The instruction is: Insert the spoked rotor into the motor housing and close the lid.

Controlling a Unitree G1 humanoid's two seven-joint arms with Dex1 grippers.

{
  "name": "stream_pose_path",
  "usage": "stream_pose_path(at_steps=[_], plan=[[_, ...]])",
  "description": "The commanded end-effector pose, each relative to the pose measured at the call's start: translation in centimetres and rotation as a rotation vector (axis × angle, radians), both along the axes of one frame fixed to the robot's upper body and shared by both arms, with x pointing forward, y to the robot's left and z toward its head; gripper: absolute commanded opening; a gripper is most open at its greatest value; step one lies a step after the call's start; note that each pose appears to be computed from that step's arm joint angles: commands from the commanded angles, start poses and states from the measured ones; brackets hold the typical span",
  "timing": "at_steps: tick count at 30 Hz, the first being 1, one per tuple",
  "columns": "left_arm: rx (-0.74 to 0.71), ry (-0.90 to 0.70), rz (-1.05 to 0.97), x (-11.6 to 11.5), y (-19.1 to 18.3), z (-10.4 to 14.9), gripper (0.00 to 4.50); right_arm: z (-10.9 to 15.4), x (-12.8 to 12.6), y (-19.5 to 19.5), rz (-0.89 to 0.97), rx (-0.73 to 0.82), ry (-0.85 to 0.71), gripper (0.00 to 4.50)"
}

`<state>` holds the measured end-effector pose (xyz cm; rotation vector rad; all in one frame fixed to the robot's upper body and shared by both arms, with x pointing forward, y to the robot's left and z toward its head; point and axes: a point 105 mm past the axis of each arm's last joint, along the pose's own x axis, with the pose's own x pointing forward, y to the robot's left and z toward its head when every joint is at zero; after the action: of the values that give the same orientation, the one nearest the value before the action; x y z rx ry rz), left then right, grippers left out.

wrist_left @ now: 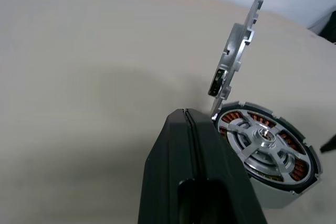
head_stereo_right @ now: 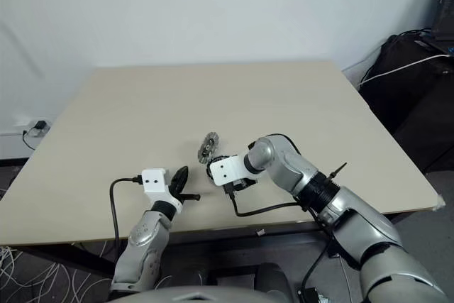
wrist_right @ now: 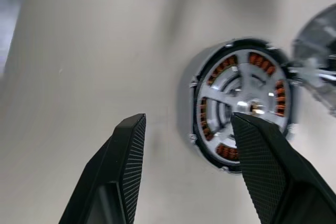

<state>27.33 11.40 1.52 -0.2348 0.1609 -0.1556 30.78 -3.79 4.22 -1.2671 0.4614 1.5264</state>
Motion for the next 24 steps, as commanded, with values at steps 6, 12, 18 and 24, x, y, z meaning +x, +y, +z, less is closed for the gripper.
stream_pose_path(at_steps=[6, 12, 18, 24], plan=[[-0.020, -0.042, 0.029, 0.1, 0.2, 0.9, 0.00, 0.3, 1.1, 0.7, 0.057, -0.072, -0.002, 2.78], [-0.025, -0.042, 0.043, 0.0, 0.3, 0.9, 0.00, -0.4, 1.3, 0.3, 0.088, -0.124, 0.020, 2.78], [-0.033, -0.043, 0.050, -0.1, 0.3, 0.9, 0.00, -0.9, 1.4, -0.3, 0.113, -0.182, 0.032, 2.78], [-0.042, -0.048, 0.059, 0.0, 0.3, 1.0, 0.00, -1.0, 1.6, -0.3, 0.125, -0.194, 0.030, 2.78]])
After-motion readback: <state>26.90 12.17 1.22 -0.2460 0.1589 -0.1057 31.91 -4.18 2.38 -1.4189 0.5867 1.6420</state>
